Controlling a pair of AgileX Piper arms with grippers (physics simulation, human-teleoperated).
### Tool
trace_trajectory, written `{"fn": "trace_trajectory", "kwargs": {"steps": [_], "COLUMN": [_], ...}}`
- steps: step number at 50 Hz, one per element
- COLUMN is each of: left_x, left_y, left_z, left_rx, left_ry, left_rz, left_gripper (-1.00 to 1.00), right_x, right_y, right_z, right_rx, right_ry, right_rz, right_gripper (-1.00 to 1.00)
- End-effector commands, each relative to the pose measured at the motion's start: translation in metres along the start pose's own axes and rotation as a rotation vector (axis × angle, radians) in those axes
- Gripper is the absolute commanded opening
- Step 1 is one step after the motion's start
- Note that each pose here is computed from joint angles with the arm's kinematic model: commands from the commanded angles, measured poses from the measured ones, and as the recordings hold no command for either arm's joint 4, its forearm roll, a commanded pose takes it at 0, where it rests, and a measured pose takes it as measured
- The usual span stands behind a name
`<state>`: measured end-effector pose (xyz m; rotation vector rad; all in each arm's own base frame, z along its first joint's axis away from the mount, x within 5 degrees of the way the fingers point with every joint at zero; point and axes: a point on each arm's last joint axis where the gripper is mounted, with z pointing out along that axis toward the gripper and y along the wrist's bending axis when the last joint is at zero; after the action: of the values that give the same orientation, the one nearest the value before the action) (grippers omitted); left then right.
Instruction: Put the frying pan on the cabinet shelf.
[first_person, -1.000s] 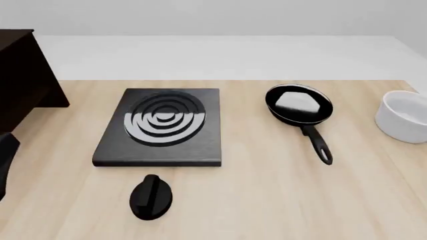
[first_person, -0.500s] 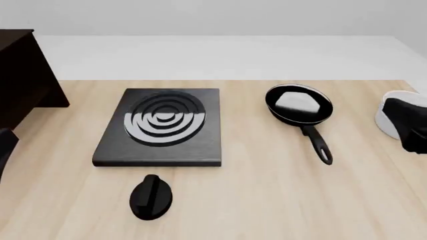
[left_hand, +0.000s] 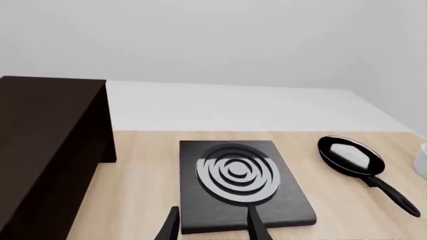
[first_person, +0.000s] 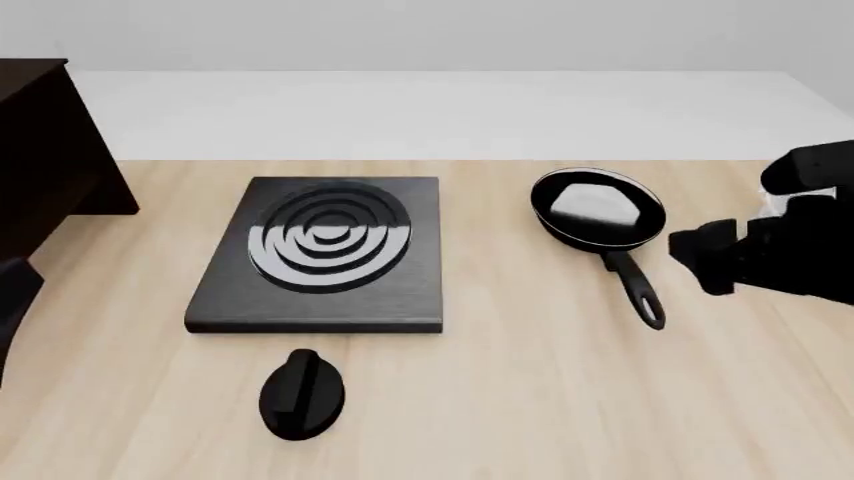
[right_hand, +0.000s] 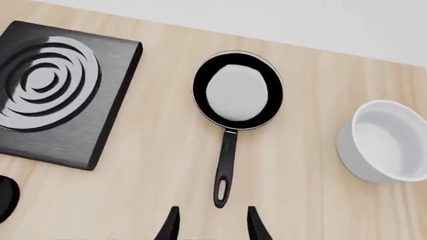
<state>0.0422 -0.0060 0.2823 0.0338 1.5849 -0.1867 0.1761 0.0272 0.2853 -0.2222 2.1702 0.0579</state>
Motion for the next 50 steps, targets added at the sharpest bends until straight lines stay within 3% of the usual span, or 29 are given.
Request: {"fn": "trace_trajectory", "kwargs": {"steps": [1,6,11,18,26,31,50], "left_x": [0.003,0.003,0.005,0.004,0.007,0.009,0.014], "left_y": [0.000,0.000,0.000,0.000,0.000,0.000,0.001], "left_z": [0.002,0.002,0.003,0.003,0.005,0.006,0.007], "left_rx": [0.009,0.010,0.009,0.012,0.015,0.014,0.009], "left_ry": [0.008,0.011,0.012,0.016,0.021,0.024,0.025], "left_rz": [-0.002,0.000,0.000,0.002,0.008,0.010,0.030], "left_gripper": [1.00,1.00,1.00,1.00,1.00,1.00,1.00], "right_x": [-0.015,-0.023,-0.018,-0.030,-0.019,-0.027,-0.021], "right_y": [-0.005,-0.009,-0.004,-0.010,-0.013,-0.019,-0.028], "right_z": [0.032,0.043,0.061,0.069,0.095,0.104,0.135], "right_rx": [0.007,0.014,-0.009,0.002,0.002,0.016,0.018], "right_ry": [0.134,0.172,0.250,0.258,0.330,0.329,0.400], "right_rz": [0.006,-0.022,-0.039,-0.049,-0.057,-0.037,-0.054], "right_gripper": [1.00,1.00,1.00,1.00,1.00,1.00,1.00]}}
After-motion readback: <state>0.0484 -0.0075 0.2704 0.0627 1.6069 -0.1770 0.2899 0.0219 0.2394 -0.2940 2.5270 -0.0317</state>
